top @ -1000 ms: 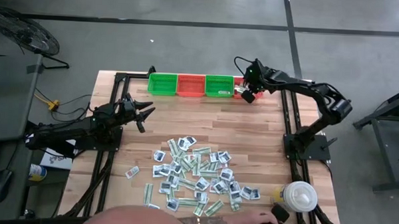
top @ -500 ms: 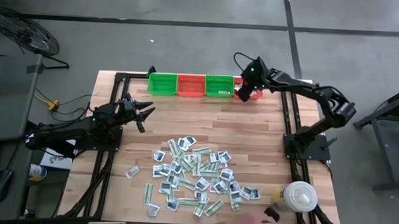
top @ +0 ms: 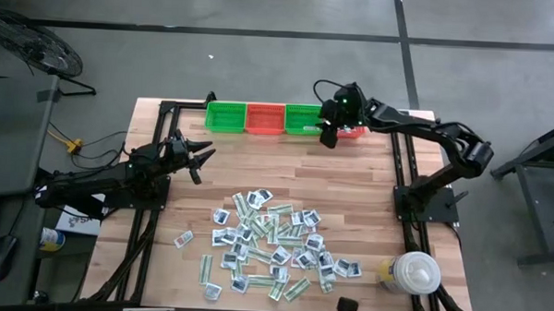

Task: Pick & Place First Aid Supplies
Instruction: Put the gray towelette pack in the left orange bin

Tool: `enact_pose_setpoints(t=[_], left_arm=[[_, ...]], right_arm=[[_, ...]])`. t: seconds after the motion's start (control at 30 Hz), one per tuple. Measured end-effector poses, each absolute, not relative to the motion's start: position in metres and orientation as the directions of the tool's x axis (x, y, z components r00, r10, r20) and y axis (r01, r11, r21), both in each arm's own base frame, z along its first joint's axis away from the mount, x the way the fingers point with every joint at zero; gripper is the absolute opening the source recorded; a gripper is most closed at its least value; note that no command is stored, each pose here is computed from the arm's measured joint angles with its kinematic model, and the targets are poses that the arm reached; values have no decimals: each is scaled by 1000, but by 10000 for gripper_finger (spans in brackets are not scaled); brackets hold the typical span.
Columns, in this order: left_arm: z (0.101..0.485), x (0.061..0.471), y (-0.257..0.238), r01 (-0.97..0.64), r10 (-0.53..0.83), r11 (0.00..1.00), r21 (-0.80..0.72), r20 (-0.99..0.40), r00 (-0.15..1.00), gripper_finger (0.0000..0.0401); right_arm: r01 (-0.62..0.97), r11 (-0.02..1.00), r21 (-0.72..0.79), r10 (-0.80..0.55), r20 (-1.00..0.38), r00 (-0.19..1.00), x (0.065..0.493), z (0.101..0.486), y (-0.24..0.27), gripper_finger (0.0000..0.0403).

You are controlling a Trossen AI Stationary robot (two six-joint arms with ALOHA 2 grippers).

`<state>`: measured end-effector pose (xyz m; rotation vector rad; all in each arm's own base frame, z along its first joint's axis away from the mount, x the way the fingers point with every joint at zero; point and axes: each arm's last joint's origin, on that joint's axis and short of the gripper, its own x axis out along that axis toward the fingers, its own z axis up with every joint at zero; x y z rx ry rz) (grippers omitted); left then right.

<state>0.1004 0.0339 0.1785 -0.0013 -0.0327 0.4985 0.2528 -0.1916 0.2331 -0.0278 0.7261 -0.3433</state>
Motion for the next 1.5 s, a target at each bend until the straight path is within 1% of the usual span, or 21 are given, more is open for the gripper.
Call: enact_pose_setpoints(t=[0.2,0.33,0.43,0.5,0.57,0.63,0.7,0.83,0.93,1.03,1.1,1.2,1.3,1.5], left_arm=[[179,100,34,-478,478,878,-9,31,878,122],[178,100,34,-478,478,878,-9,31,878,122],[178,100,34,-478,478,878,-9,31,878,122],[178,100,34,-478,478,878,-9,31,878,122],[178,100,34,-478,478,878,-9,30,878,122],[179,100,34,-478,478,878,-9,31,878,122],[178,100,34,-478,478,878,-9,31,878,122],[178,100,34,-478,478,878,-9,30,878,122],[178,100,34,-478,478,878,-9,30,878,122],[179,100,34,-478,478,878,-9,31,878,122],[179,100,34,-478,478,878,-9,31,878,122],[178,100,34,-478,478,878,-9,31,878,122],[179,100,34,-478,478,878,-9,31,878,122],[179,100,34,-478,478,878,-9,31,878,122]], right_arm=[[79,972,-221,-205,-637,743,274,232,-163,142],[-13,967,-254,-159,-644,748,287,226,-147,142],[-3,974,-228,-151,-656,740,290,224,-142,142],[37,971,-235,-191,-681,707,289,222,-139,142],[101,968,-229,-238,-723,649,286,220,-136,142],[168,971,-170,-238,-772,590,281,217,-130,142],[218,972,-90,-198,-810,552,278,215,-122,142],[264,961,82,-64,-863,502,277,210,-101,142],[259,944,204,54,-871,488,280,208,-81,142],[203,947,250,129,-873,471,283,206,-59,142],[141,958,251,162,-875,456,284,203,-44,142],[-3,978,210,192,-886,421,285,202,-21,142],[-152,974,168,217,-886,410,285,202,-5,142],[-265,957,118,223,-885,409,299,185,6,142]])
